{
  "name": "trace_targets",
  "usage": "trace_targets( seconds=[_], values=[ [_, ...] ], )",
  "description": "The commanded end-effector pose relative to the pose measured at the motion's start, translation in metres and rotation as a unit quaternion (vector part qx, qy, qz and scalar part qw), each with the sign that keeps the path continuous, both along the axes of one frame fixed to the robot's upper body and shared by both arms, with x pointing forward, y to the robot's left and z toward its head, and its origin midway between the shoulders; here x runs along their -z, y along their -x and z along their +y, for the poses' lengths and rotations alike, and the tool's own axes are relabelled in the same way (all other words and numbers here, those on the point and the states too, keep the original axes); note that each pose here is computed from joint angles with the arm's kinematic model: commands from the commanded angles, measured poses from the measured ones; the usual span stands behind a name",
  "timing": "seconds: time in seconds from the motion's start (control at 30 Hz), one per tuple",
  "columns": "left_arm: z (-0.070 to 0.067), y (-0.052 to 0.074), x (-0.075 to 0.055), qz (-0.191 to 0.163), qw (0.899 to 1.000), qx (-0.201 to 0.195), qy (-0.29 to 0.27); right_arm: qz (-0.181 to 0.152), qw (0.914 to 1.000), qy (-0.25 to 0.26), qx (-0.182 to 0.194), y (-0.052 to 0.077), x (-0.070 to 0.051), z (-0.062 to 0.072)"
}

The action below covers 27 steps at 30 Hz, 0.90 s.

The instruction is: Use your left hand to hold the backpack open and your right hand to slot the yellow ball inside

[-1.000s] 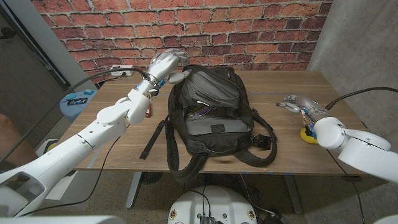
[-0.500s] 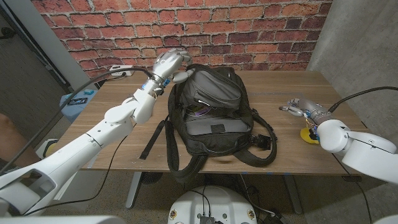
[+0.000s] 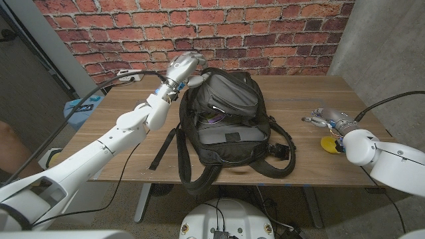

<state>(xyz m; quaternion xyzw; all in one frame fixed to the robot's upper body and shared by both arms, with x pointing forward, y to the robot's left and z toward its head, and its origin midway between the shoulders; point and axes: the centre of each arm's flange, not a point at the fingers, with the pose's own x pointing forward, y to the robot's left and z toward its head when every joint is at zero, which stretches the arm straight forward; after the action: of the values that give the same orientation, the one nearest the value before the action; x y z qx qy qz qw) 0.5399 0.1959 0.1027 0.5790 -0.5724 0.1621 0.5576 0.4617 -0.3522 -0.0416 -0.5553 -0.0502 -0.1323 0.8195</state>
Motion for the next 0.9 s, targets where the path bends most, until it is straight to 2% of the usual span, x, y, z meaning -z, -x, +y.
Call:
trace_targets(
  seconds=[0.03,0.23,0.57,0.9],
  values=[
    [-0.003,-0.004,0.0,0.01,1.0,0.006,-0.01,0.025,0.999,0.031,0.02,0.006,0.001,-0.008],
    [-0.002,-0.003,-0.002,0.008,1.0,0.006,-0.006,0.045,0.9977,0.041,0.03,0.01,0.004,-0.013],
    [-0.003,-0.003,-0.003,0.008,1.0,0.005,-0.009,0.072,0.995,0.047,0.052,0.019,0.016,-0.029],
    [-0.006,-0.002,-0.002,0.009,1.0,0.007,-0.015,0.085,0.9937,0.04,0.061,0.021,0.026,-0.043]
  ],
)
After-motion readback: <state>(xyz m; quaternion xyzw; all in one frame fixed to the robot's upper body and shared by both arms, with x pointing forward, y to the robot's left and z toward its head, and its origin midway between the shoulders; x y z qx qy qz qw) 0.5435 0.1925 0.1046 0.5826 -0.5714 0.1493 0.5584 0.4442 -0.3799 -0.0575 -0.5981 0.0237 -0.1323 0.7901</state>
